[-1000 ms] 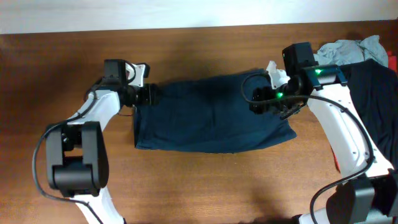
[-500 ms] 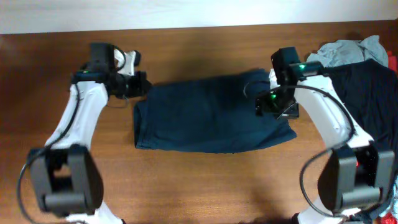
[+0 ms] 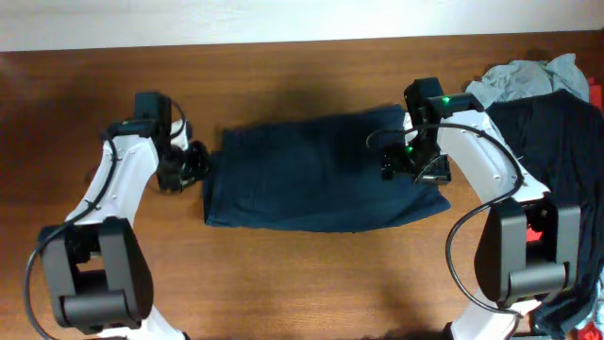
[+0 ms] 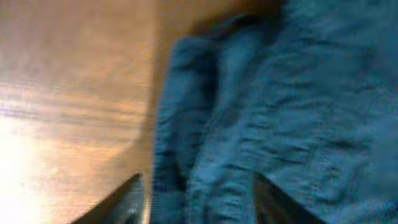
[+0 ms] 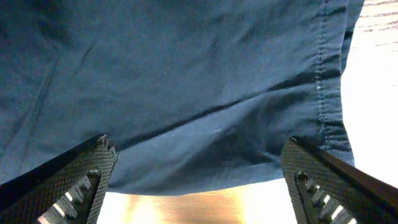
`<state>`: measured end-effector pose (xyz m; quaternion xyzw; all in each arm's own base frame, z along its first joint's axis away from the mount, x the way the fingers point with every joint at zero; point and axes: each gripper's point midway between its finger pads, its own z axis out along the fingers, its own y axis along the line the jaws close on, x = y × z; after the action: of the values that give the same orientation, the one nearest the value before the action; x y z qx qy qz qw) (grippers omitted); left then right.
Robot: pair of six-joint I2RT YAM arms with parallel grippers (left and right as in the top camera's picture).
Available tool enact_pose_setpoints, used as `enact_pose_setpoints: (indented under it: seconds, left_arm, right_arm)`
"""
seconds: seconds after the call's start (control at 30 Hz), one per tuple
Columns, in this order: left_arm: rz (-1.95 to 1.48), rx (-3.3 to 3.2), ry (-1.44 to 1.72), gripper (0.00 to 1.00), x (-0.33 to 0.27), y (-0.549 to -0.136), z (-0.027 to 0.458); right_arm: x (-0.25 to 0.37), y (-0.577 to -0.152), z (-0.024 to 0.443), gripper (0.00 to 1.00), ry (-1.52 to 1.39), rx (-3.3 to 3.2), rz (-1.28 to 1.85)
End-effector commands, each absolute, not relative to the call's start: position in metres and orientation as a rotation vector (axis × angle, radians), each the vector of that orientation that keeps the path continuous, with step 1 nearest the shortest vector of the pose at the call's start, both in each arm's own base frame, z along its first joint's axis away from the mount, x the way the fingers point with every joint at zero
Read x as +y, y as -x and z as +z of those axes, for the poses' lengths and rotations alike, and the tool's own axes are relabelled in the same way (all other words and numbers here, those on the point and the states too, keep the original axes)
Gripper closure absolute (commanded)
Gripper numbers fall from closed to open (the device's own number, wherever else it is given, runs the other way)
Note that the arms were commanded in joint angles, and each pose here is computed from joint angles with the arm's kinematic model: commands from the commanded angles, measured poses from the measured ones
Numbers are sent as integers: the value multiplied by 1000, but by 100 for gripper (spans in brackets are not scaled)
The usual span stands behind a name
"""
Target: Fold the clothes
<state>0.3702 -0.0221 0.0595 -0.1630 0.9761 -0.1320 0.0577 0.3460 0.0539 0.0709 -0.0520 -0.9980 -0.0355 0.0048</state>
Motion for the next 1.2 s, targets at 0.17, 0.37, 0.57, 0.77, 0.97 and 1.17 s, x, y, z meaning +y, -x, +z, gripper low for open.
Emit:
enact_pose_setpoints:
  seconds: [0.17, 0.37, 0.57, 0.77, 0.97, 1.17]
  left_arm:
    - [-691, 2936, 446, 13, -40, -352, 25]
    - [-741, 2911, 423, 4, -47, -342, 4]
    - [-908, 2787, 321, 5, -64, -359, 14]
    - [-1054, 2657, 187, 11, -89, -377, 33]
    - [-1063, 2649, 113, 93, -106, -377, 36]
    - [-957, 2670, 223, 99, -69, -386, 69]
  right_arm:
    - [56, -344, 69, 13, 142, -3120, -114]
    - [56, -344, 69, 13, 142, -3120, -114]
    - [56, -345, 69, 13, 142, -3122, -115]
    - [56, -345, 69, 13, 142, -3123, -115]
    - [56, -345, 69, 14, 143, -3123, -115]
    - [56, -339, 70, 14, 143, -3100, -119]
